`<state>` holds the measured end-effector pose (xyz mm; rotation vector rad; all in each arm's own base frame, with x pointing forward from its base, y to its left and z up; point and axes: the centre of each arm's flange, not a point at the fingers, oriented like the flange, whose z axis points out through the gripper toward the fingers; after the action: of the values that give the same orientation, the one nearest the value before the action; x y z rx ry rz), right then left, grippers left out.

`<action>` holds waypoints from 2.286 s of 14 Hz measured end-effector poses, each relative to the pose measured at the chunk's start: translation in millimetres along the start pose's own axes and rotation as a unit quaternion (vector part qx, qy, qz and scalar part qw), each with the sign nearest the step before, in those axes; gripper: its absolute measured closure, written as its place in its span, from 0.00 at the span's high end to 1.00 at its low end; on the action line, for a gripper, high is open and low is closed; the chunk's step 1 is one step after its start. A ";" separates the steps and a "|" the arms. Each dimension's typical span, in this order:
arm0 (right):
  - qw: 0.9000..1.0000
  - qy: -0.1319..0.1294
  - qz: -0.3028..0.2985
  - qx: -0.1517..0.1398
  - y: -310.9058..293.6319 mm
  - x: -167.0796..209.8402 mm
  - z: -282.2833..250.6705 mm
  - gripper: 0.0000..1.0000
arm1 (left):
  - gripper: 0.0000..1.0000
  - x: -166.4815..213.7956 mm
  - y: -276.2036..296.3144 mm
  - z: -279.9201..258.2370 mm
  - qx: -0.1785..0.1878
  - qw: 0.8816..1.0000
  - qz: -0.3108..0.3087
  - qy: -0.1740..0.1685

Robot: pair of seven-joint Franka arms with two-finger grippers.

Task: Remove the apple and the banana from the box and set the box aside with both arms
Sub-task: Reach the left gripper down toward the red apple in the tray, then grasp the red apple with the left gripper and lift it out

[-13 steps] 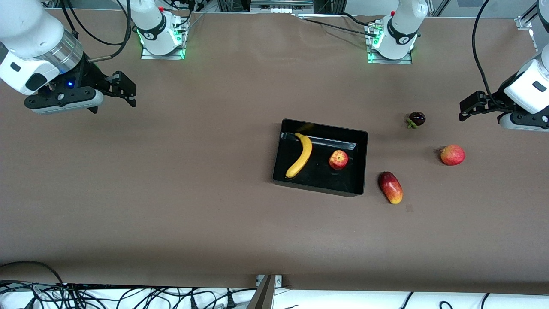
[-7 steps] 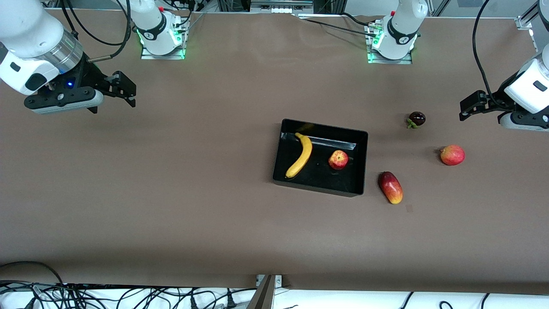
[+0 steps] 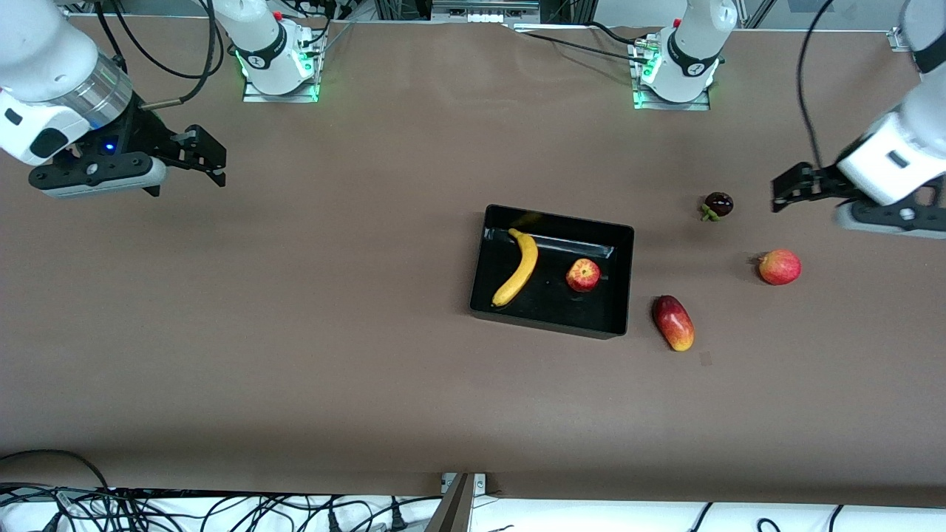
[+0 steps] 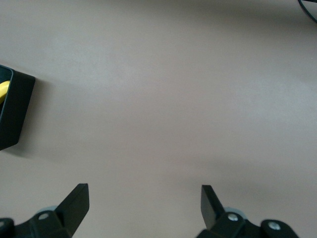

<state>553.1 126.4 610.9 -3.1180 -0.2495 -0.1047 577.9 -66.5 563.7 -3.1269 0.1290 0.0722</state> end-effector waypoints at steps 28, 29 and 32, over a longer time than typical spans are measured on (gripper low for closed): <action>0.999 -0.021 0.031 -0.003 34.7 -2.1 5.5 1.00 | 0.90 30.7 222.6 350.4 0.009 0.986 0.166 -0.020; 0.999 -0.021 0.031 -0.003 34.7 -2.1 5.5 1.00 | 0.81 29.4 226.0 350.1 0.008 0.985 0.169 -0.020; 0.999 -0.021 0.031 -0.003 34.9 -2.1 5.5 1.00 | 0.64 27.7 234.8 344.2 0.009 0.984 0.175 -0.017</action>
<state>556.9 91.7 605.0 -3.1330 -0.1535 -0.0398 570.4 -298.3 216.5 -3.0436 0.6729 0.1246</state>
